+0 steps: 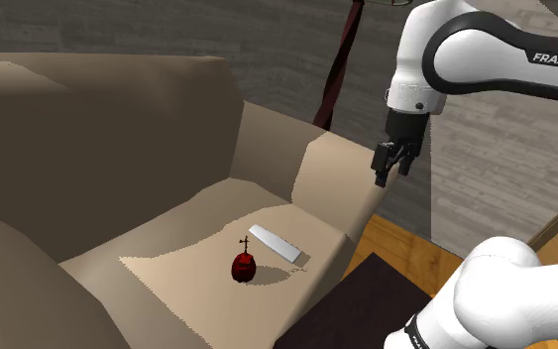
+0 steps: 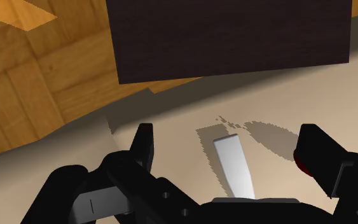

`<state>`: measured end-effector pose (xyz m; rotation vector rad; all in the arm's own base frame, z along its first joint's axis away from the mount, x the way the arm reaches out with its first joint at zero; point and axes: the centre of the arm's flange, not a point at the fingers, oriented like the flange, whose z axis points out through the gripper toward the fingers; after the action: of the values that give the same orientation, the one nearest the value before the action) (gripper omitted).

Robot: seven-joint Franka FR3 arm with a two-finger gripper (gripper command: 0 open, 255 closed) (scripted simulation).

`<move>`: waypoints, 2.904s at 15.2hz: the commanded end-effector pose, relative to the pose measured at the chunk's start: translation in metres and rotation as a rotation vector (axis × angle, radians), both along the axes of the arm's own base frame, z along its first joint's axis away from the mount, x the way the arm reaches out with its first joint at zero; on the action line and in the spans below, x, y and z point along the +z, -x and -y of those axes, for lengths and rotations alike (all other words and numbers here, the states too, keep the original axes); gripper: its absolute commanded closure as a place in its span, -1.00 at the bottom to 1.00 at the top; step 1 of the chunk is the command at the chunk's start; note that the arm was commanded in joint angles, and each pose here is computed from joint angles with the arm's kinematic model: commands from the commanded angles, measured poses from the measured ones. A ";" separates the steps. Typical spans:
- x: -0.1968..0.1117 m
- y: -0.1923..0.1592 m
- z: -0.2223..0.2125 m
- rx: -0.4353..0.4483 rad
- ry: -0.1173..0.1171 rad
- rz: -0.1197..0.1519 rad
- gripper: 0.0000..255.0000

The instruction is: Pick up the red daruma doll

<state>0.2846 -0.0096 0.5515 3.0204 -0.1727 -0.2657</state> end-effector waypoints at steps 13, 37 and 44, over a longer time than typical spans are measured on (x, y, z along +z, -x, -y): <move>-0.114 -0.071 -0.066 -0.023 -0.057 0.041 -1.00; -0.307 -0.199 -0.184 -0.061 -0.149 0.107 -1.00; -0.326 -0.199 -0.184 -0.061 -0.149 0.107 1.00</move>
<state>0.4836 0.1745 0.2259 3.1825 -0.2663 -0.1281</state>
